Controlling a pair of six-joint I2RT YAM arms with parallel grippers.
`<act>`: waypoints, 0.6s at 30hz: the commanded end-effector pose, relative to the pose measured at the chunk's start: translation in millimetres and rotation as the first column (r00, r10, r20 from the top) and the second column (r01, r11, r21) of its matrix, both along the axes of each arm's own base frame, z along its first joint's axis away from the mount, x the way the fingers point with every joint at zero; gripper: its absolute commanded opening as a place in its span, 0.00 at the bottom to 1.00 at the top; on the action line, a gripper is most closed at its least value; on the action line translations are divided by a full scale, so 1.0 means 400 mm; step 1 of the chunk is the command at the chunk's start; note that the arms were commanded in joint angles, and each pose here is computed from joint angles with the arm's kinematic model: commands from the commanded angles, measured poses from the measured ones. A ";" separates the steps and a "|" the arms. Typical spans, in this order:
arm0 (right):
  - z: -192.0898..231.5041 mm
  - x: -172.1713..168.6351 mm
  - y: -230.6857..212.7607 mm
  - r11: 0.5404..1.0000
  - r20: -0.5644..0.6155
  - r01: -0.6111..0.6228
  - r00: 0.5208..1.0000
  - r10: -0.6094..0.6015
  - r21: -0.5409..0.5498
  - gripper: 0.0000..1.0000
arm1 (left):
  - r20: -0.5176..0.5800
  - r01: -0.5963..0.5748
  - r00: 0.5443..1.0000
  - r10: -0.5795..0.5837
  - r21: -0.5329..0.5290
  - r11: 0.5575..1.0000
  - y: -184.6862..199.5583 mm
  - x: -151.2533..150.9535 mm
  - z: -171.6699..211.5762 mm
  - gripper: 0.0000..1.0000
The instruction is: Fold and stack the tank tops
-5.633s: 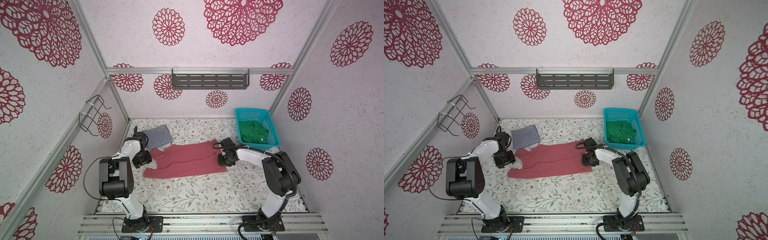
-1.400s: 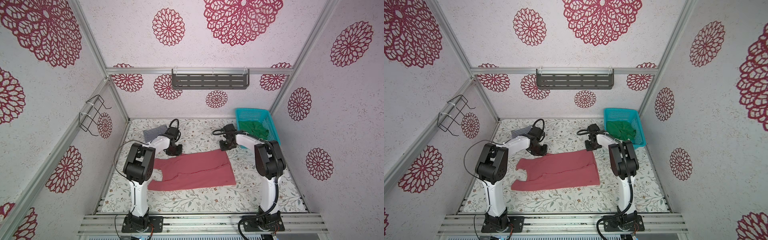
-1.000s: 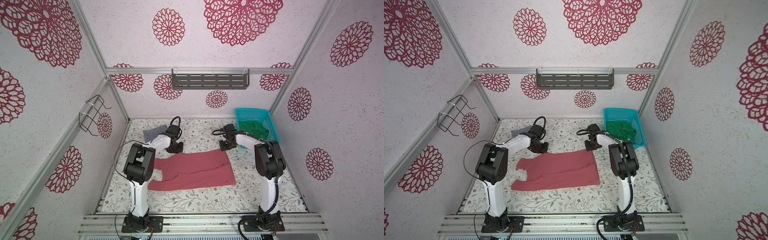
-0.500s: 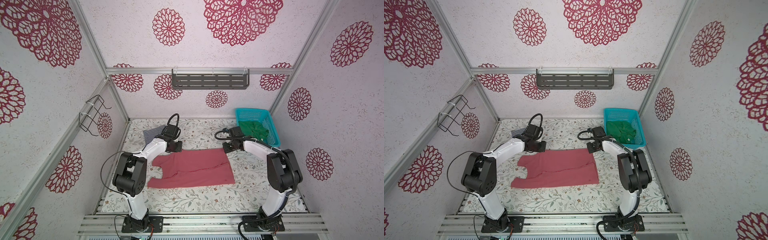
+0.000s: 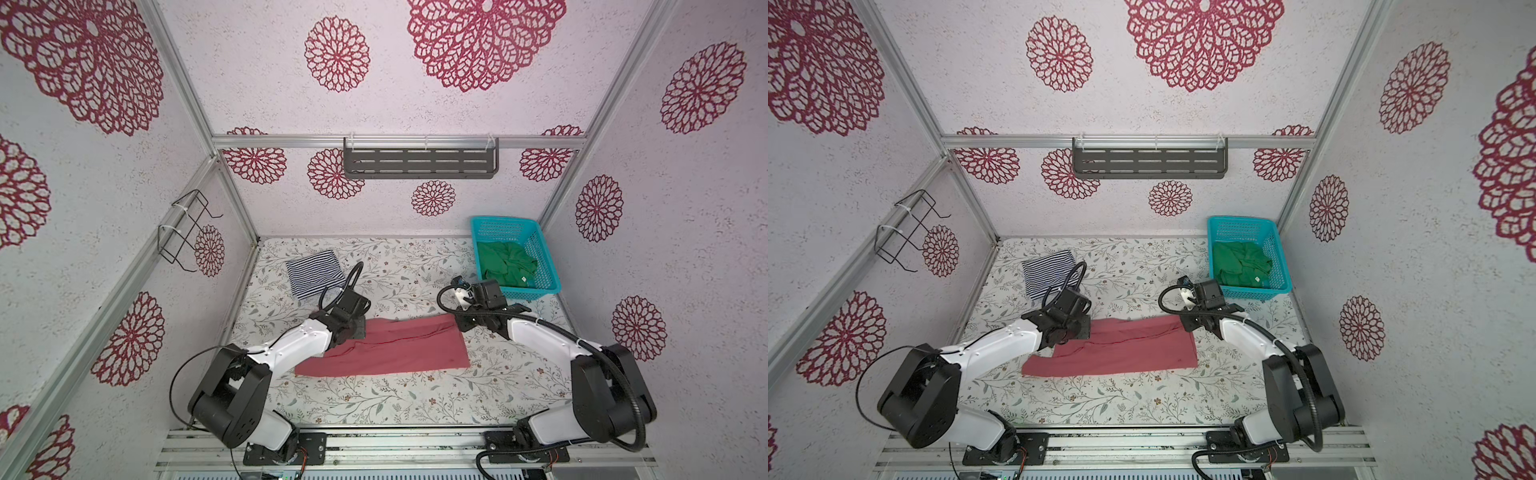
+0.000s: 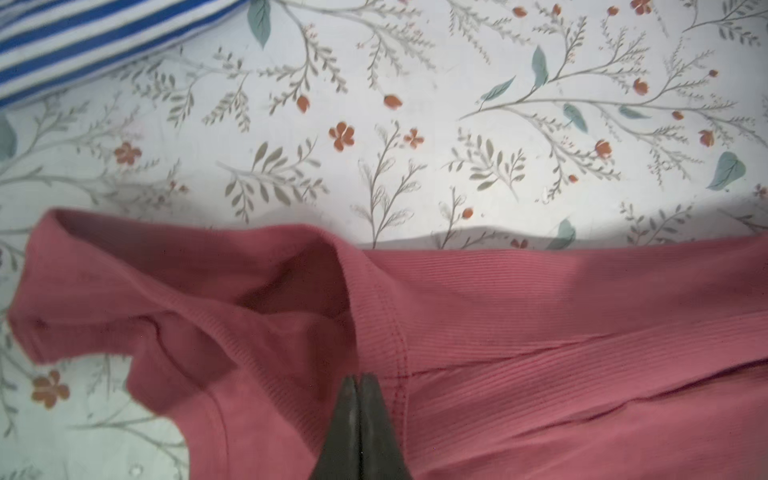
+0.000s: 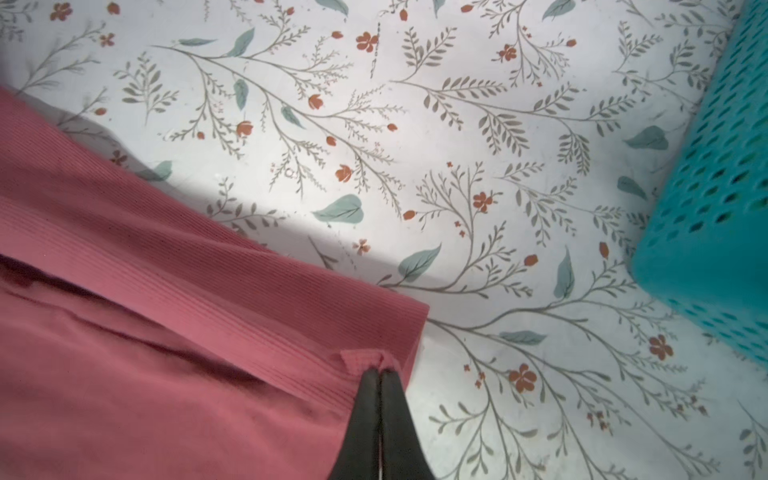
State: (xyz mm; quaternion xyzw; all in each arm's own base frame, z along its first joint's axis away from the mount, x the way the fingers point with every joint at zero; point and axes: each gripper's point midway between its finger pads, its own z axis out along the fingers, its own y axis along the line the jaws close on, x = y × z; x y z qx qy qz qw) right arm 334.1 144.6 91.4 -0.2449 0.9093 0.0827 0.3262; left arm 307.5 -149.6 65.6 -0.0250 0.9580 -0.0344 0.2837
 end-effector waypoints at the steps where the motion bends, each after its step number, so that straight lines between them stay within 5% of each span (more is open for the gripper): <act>1: 0.015 -0.033 0.008 0.997 0.017 0.020 1.000 -0.021 0.070 0.00 | 0.031 -0.176 0.983 0.180 -0.099 0.979 0.021 -0.036 -0.019 0.00; 4: -0.002 -0.070 0.015 0.995 -0.020 0.029 0.999 -0.027 0.096 0.00 | 0.006 -0.212 0.977 0.214 -0.112 0.971 0.038 -0.074 -0.044 0.00; 6: -0.005 -0.080 0.003 0.996 -0.039 0.047 0.998 -0.044 0.078 0.19 | 0.023 -0.218 0.975 0.222 -0.122 0.968 0.050 -0.084 -0.019 0.24; 10: 0.042 -0.063 -0.022 0.994 0.013 0.089 0.996 -0.090 0.060 0.32 | 0.078 -0.193 0.975 0.208 -0.160 0.968 0.058 -0.091 0.092 0.56; 13: 0.086 -0.049 -0.004 0.991 0.016 0.088 0.996 -0.090 0.103 0.36 | 0.076 -0.202 0.972 0.220 -0.195 0.960 0.069 -0.096 0.139 0.57; 18: 0.096 -0.023 0.035 0.959 -0.107 0.204 0.977 -0.186 0.194 0.35 | -0.003 -0.167 0.985 0.172 -0.255 0.952 0.014 -0.063 0.122 0.43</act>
